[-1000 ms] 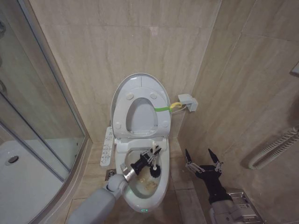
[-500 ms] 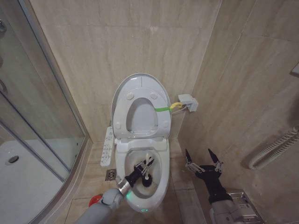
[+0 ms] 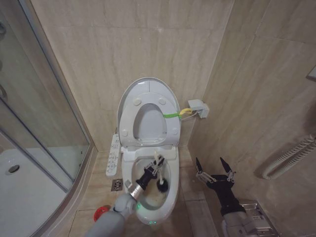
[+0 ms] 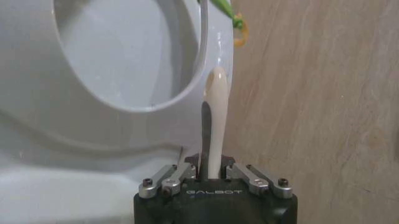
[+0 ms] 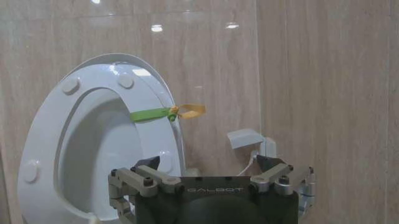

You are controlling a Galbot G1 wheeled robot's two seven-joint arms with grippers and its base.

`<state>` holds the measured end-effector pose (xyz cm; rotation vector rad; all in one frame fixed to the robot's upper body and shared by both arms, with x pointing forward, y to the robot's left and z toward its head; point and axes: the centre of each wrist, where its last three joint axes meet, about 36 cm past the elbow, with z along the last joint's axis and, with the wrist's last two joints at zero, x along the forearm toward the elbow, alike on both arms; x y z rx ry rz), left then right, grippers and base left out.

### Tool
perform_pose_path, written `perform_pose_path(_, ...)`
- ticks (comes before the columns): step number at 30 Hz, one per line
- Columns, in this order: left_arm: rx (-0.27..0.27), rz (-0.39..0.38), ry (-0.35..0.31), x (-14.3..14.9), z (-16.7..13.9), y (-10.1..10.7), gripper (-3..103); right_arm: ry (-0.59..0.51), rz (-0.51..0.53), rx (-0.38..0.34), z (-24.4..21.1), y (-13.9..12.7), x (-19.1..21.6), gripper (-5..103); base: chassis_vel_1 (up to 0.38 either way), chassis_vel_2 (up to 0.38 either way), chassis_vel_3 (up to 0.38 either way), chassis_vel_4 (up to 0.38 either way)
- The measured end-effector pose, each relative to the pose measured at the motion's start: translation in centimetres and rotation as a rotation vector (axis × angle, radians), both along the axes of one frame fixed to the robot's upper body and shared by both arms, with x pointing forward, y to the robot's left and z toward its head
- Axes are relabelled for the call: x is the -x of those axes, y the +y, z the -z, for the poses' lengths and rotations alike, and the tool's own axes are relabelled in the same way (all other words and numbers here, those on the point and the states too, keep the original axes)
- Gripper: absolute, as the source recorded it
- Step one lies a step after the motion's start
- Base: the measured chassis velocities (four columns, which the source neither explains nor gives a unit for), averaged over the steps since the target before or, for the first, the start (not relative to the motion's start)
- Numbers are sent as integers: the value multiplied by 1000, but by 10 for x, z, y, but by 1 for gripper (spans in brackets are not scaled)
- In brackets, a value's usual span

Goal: Open the toilet lid, clean the toilet bowl with a toilet brush, close the toilet lid, and flush.

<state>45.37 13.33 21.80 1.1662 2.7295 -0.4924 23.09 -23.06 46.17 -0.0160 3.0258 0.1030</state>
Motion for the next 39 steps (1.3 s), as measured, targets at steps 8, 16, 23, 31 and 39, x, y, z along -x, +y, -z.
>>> perform_pose_path(8,-9,-6,22,10,17,0,22,0,0,0,0,0,0,100,0,0,0,0)
perform_pose_path(16,46,-49,-6,-15,-5,-1,22,0,0,0,0,0,0,100,0,0,0,0)
perform_pose_path(23,89,-51,36,0,6,-25,21,0,0,0,0,0,0,100,0,0,0,0)
perform_pose_path(31,68,-35,33,5,13,-26,21,0,0,0,0,0,0,100,0,0,0,0)
perform_pose_path(39,40,-47,-28,-19,2,-21,21,0,0,0,0,0,0,100,0,0,0,0)
